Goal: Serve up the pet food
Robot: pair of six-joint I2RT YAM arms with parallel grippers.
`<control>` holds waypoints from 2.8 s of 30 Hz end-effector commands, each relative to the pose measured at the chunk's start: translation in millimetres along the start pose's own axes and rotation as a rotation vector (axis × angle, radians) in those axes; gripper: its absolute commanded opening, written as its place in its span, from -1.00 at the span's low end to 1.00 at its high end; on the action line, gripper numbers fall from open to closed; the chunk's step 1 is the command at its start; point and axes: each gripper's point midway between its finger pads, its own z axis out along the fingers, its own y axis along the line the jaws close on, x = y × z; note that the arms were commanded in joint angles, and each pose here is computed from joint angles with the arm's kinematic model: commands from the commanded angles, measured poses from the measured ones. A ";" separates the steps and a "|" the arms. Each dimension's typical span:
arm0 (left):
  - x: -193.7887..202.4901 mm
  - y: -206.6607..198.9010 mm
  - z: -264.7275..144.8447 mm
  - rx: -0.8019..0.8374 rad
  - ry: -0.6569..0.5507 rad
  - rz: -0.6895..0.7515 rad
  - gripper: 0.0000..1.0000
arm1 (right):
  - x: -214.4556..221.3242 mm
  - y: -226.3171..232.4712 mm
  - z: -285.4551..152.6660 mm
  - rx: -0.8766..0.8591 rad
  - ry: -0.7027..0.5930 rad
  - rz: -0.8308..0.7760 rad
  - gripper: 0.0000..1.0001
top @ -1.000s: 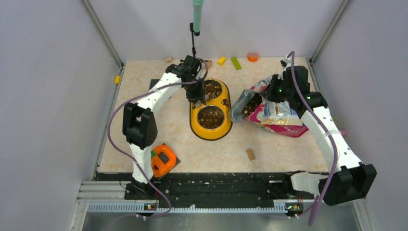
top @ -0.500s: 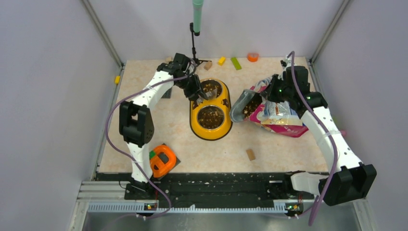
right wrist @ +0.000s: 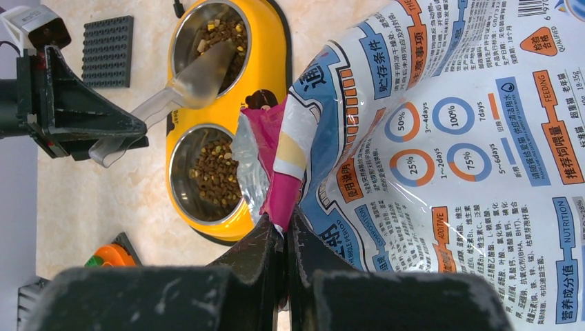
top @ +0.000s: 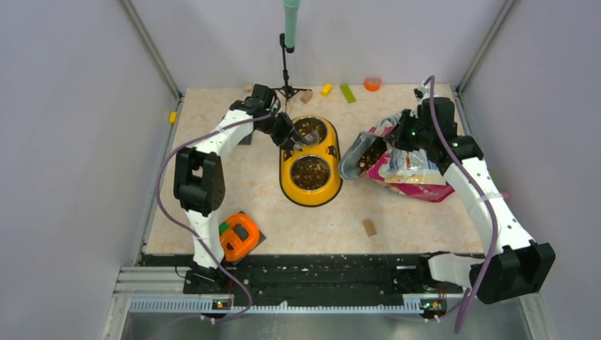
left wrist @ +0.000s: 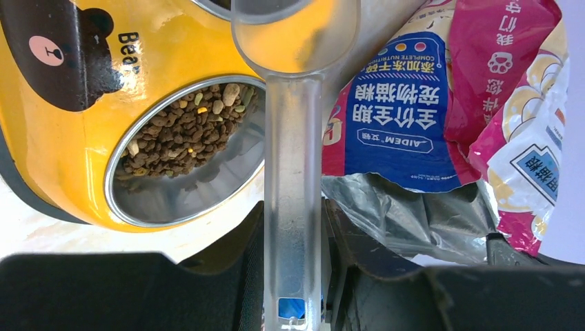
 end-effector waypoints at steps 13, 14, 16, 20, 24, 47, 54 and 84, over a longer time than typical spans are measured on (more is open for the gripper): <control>-3.8 -40.0 -49.5 0.248 -0.049 -0.204 -1.00 | -48.8 32.6 -30.9 -0.122 -0.211 -0.021 -1.00; -3.9 -41.5 -50.6 0.260 -0.047 -0.205 -1.00 | -48.7 32.8 -30.7 -0.124 -0.211 -0.019 -1.00; -3.3 -43.7 -52.0 0.281 -0.037 -0.215 -1.00 | -48.7 33.0 -31.2 -0.126 -0.211 -0.019 -1.00; -1.1 -50.1 -55.1 0.333 -0.015 -0.235 -1.00 | -48.4 33.1 -32.4 -0.126 -0.211 -0.018 -1.00; 2.0 -50.9 -55.8 0.371 0.007 -0.270 -1.00 | -47.7 32.4 -34.6 -0.123 -0.214 -0.017 -1.00; 15.0 -71.2 -104.3 0.482 -0.100 -0.170 -1.00 | -45.8 33.8 -48.7 -0.131 -0.228 -0.019 -1.00; 0.0 -3.7 -127.8 0.068 -0.414 0.257 -1.00 | -41.2 32.3 -49.6 -0.132 -0.219 -0.026 -1.00; -46.6 233.7 -133.4 -0.789 -0.930 -0.248 -0.85 | -39.7 36.0 -43.4 -0.157 -0.213 -0.010 -1.00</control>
